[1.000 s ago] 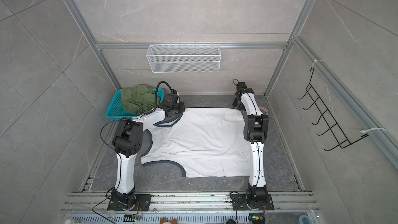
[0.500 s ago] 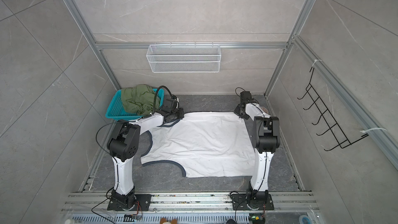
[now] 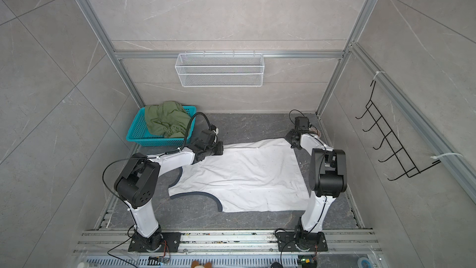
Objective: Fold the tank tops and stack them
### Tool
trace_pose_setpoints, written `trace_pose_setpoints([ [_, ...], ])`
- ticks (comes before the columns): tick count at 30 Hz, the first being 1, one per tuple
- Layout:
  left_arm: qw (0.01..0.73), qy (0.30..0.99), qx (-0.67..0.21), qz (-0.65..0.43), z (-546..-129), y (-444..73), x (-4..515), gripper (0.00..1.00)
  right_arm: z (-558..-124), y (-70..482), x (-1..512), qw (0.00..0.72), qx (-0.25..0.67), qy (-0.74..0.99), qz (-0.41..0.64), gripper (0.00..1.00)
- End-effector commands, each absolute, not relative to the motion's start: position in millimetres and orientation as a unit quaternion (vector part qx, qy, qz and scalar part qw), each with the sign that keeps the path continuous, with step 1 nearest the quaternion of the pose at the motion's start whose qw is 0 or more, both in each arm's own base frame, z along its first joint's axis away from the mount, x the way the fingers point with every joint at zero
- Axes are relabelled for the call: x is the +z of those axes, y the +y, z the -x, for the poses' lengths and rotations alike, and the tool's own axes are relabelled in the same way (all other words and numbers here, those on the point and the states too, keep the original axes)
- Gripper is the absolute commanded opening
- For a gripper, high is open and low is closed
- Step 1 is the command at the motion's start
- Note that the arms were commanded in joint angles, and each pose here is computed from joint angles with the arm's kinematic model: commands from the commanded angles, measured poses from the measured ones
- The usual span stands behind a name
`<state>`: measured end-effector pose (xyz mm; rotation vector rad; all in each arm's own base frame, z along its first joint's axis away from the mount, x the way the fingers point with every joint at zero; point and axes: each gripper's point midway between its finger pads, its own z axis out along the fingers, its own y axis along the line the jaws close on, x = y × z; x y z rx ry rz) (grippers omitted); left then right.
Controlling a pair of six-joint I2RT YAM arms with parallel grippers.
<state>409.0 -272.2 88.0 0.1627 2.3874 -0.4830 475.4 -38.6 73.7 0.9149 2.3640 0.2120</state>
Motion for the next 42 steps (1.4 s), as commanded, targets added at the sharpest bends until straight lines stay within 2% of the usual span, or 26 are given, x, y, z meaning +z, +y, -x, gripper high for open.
trace_pose_setpoints([
  [1,0.373,0.906,-0.191,-0.054,-404,-271,111,0.00,-465,-40,80,0.306,0.086,0.877,-0.361,0.01],
  [13,0.346,0.918,-0.186,-0.046,-373,-259,84,0.00,-426,-54,67,0.299,0.040,0.868,-0.395,0.05],
  [16,0.336,0.921,-0.190,-0.056,-367,-265,79,0.00,-426,-55,68,0.296,0.037,0.869,-0.395,0.10],
  [17,0.334,0.921,-0.192,-0.060,-364,-267,78,0.00,-425,-56,67,0.295,0.035,0.868,-0.398,0.15],
  [18,0.331,0.921,-0.193,-0.065,-361,-270,77,0.00,-423,-56,66,0.292,0.031,0.868,-0.400,0.23],
  [19,0.330,0.921,-0.194,-0.068,-359,-272,77,0.03,-422,-57,65,0.291,0.030,0.868,-0.402,0.30],
  [21,0.329,0.921,-0.194,-0.073,-354,-274,78,0.07,-418,-59,66,0.291,0.024,0.866,-0.406,0.32],
  [22,0.329,0.921,-0.193,-0.074,-352,-274,78,0.09,-416,-60,67,0.290,0.020,0.865,-0.410,0.37],
  [25,0.331,0.922,-0.188,-0.074,-349,-269,80,0.23,-409,-64,74,0.295,0.011,0.859,-0.418,0.50],
  [33,0.363,0.913,-0.168,-0.074,-358,-261,111,0.39,-403,-59,85,0.297,0.024,0.860,-0.413,0.59],
  [37,0.332,0.928,-0.158,-0.065,-364,-268,105,0.41,-397,-52,70,0.257,0.030,0.868,-0.424,0.63],
  [42,0.287,0.948,-0.135,-0.036,-355,-260,91,0.54,-383,-48,56,0.223,0.046,0.868,-0.441,0.68],
])
